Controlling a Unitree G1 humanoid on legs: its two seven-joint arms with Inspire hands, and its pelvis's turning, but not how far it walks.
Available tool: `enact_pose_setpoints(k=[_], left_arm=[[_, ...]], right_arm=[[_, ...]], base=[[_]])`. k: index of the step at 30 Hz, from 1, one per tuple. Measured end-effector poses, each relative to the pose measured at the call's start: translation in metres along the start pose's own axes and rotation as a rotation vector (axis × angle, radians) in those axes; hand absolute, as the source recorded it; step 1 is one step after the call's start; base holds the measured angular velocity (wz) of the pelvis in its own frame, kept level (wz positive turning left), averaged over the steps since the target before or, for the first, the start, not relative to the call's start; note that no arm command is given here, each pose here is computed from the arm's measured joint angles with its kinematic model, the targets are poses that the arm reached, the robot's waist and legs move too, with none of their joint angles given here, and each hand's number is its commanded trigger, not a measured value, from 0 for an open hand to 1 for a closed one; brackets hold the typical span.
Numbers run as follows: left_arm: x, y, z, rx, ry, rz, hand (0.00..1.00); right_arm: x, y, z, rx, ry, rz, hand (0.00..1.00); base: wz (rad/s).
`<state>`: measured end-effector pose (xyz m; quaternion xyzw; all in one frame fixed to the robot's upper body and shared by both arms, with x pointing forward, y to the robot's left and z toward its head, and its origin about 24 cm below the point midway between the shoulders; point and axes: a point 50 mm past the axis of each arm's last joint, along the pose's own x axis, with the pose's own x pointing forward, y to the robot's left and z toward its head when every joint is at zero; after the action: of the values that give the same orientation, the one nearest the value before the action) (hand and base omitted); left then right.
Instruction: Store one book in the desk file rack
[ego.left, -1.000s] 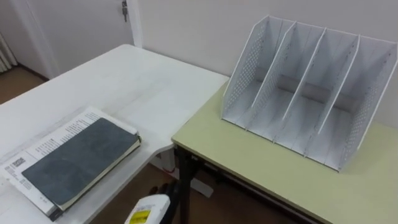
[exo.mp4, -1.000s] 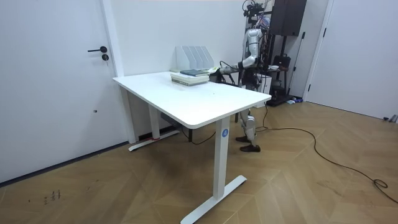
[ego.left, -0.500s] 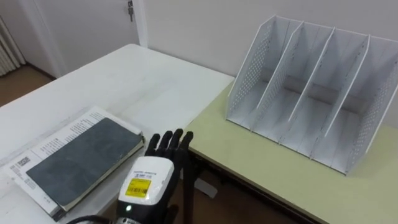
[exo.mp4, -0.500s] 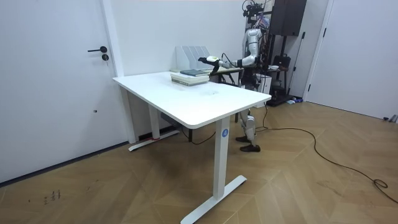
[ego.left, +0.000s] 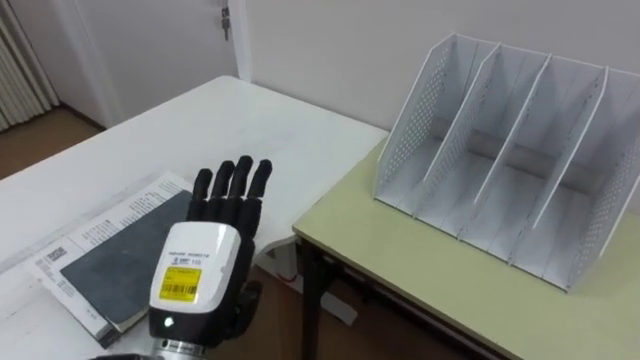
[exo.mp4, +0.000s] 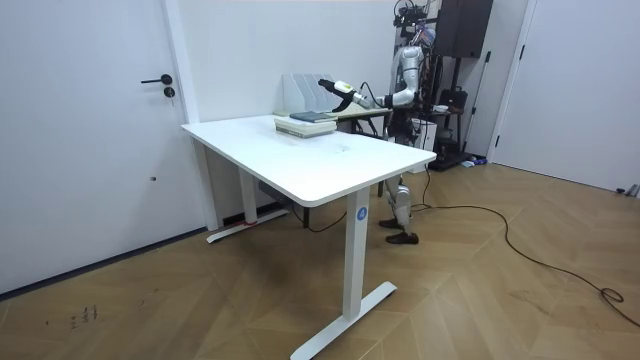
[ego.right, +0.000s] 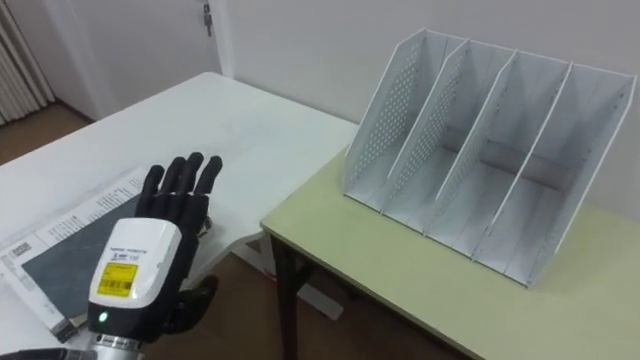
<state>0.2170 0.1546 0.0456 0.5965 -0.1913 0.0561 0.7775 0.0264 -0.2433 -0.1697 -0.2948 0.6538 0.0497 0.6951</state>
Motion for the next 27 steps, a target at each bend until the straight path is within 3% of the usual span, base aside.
enact_pose_setpoints(k=[11,27], left_arm=[[-0.006,0.009,-0.03,0.063,0.127,0.036,0.0],[-0.013,-0.004,-0.042,0.099,0.217,-0.064,0.0]], right_arm=[[0.0,0.002,-0.004,0.003,0.017,0.007,0.0],[0.0,0.002,-0.001,0.005,0.006,0.028,0.0]], base=[[0.03],[0.0]])
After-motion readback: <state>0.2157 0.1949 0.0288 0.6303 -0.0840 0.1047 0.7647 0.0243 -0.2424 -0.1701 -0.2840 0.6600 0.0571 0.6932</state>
